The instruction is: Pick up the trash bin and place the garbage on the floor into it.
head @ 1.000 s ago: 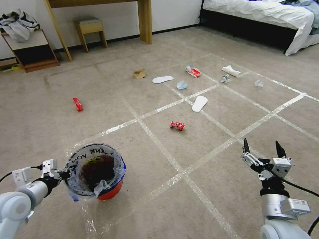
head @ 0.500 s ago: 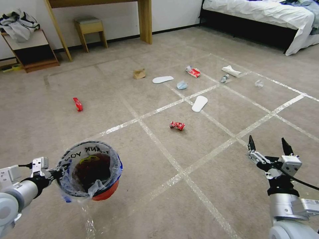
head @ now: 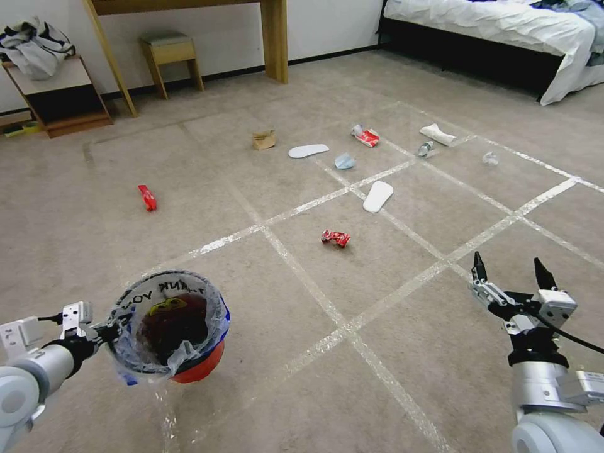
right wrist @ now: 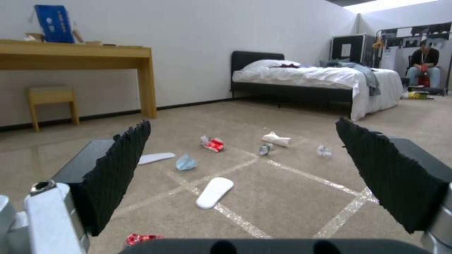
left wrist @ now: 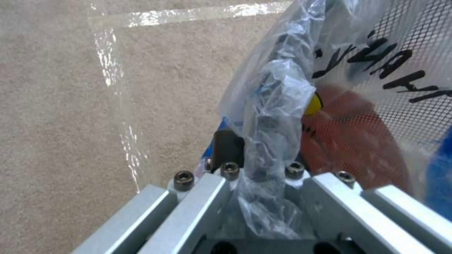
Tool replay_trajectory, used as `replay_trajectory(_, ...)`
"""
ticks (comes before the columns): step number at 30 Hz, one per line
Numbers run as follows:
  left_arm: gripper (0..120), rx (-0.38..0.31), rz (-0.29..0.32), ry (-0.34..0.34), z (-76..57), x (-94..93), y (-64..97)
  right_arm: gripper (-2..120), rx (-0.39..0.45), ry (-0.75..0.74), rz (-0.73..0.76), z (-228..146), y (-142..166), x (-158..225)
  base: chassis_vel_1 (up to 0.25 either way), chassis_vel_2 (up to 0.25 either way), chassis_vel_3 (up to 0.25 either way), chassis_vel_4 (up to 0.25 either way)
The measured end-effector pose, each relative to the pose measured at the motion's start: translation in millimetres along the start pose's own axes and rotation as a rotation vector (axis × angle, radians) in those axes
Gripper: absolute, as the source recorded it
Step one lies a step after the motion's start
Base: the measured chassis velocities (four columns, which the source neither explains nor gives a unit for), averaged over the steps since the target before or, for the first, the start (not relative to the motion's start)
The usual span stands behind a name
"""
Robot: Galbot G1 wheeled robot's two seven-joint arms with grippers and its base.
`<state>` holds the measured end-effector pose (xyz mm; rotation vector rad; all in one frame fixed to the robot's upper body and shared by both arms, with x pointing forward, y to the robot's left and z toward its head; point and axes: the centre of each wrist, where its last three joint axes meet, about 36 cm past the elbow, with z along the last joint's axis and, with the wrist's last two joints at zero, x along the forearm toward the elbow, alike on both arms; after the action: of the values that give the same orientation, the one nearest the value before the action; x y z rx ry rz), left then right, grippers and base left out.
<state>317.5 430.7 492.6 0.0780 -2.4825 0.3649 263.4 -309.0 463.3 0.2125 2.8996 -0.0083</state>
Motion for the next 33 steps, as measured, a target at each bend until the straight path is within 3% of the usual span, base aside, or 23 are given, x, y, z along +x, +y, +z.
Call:
replay_trajectory(17,1,0.012,-0.003,-0.004,2.0,-1.8,1.5,100,0.04,-0.019,-0.029,5.7,-3.9,-1.3,-0.011,0.007,0.01,-0.008)
replay_trajectory(33,1,0.021,-0.001,-0.006,0.3,-8.0,4.5,100,0.054,-0.008,-0.033,11.9,-0.8,0.0,-0.144,0.143,0.141,-0.147)
